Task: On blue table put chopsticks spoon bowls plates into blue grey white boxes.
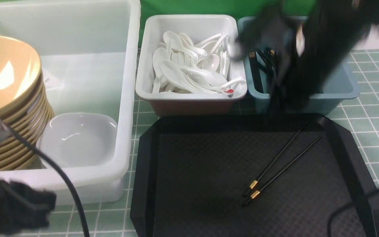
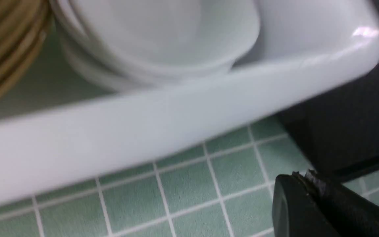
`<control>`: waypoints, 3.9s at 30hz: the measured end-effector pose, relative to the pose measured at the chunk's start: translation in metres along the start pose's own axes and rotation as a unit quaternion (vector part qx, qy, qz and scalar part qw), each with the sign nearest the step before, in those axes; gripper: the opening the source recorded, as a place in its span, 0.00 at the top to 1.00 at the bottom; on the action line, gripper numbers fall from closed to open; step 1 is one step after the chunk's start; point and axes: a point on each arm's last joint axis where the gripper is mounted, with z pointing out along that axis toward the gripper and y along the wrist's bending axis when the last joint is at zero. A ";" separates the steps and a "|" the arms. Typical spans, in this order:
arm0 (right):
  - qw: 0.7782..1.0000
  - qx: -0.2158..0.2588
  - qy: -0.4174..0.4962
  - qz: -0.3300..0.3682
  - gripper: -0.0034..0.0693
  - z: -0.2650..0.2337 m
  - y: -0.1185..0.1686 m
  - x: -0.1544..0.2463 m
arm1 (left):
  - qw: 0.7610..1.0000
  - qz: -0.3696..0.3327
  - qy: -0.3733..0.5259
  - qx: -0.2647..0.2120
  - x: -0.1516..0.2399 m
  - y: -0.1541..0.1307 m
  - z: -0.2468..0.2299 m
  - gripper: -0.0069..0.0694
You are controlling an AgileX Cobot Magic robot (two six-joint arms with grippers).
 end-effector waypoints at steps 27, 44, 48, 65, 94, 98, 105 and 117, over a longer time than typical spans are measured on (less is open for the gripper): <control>0.990 -0.053 0.074 -0.106 0.76 0.127 0.027 0.023 | 0.995 -0.034 -0.096 0.013 0.021 0.005 0.030 0.90; 0.972 -0.087 0.083 -0.201 0.51 0.125 0.033 0.006 | 0.995 -0.029 -0.099 0.015 0.021 0.004 0.030 0.90; 0.964 -0.085 0.072 -0.240 0.37 0.133 0.033 0.002 | 0.995 -0.028 -0.099 0.015 0.021 0.004 0.030 0.90; 0.962 -0.143 0.030 -0.232 0.83 0.122 0.039 -0.023 | 0.995 -0.029 -0.099 0.016 0.021 0.004 0.030 0.90; 0.980 0.044 -0.192 -0.011 0.51 0.047 -0.124 -0.046 | 0.995 -0.013 -0.101 0.014 0.021 0.004 0.030 0.90; 0.980 -0.062 -0.147 -0.120 0.55 0.048 -0.075 -0.048 | 0.995 -0.013 -0.101 0.013 0.021 0.004 0.030 0.90; 0.943 -0.161 -0.076 -0.282 0.61 0.104 -0.008 -0.045 | 0.995 -0.013 -0.103 0.012 0.020 0.005 0.030 0.90; 0.942 -0.139 -0.061 -0.300 0.74 0.152 0.001 -0.051 | 0.995 -0.013 -0.103 0.013 0.020 0.004 0.030 0.90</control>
